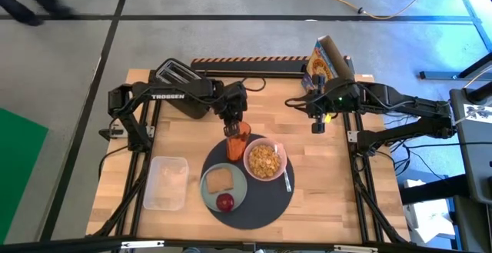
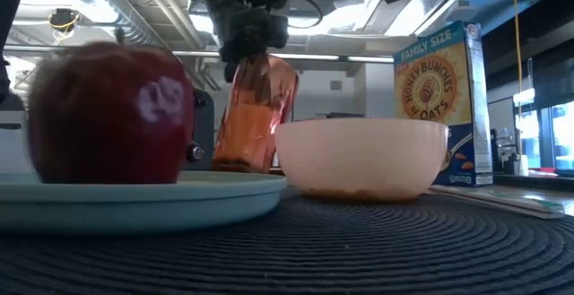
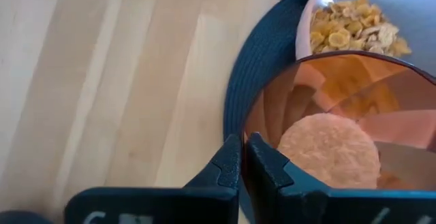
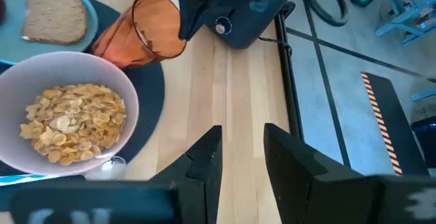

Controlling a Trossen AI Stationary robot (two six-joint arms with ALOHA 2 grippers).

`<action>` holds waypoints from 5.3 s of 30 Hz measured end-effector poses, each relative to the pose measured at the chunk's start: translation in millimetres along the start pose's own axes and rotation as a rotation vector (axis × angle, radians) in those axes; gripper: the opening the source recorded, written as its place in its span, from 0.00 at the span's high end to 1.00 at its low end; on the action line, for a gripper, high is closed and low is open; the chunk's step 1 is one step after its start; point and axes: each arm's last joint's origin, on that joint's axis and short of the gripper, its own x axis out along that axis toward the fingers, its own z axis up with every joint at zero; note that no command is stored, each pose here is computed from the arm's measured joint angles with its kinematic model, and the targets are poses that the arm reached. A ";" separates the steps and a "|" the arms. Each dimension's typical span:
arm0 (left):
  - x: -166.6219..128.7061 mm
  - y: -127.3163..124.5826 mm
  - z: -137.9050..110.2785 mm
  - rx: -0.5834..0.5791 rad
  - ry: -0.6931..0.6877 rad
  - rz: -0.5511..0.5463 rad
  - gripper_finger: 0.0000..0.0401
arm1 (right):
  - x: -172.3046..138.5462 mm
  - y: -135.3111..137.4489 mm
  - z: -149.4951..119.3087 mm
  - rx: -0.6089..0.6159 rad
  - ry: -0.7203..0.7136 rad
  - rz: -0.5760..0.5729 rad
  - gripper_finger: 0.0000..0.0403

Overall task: Arrange a breakfast setting
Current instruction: Put the orange cup on the table mat, then adjust the blue plate, then return to Home Position

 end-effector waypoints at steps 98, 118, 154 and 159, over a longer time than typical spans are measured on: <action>59.9 -215.2 -190.0 -0.039 0.306 -0.255 0.81 | 22.9 44.5 -85.7 0.455 -0.089 0.152 0.75; 64.4 -194.2 -180.7 -0.042 0.292 -0.145 0.81 | 20.4 43.7 -85.3 0.444 -0.106 0.142 0.75; -102.7 -70.9 -96.1 0.232 -1.109 0.100 0.81 | -41.0 45.9 -90.6 0.193 -0.787 0.268 1.00; -81.7 -39.7 -117.1 0.196 -1.116 0.057 0.81 | -18.4 60.3 -116.4 0.252 -0.827 0.285 1.00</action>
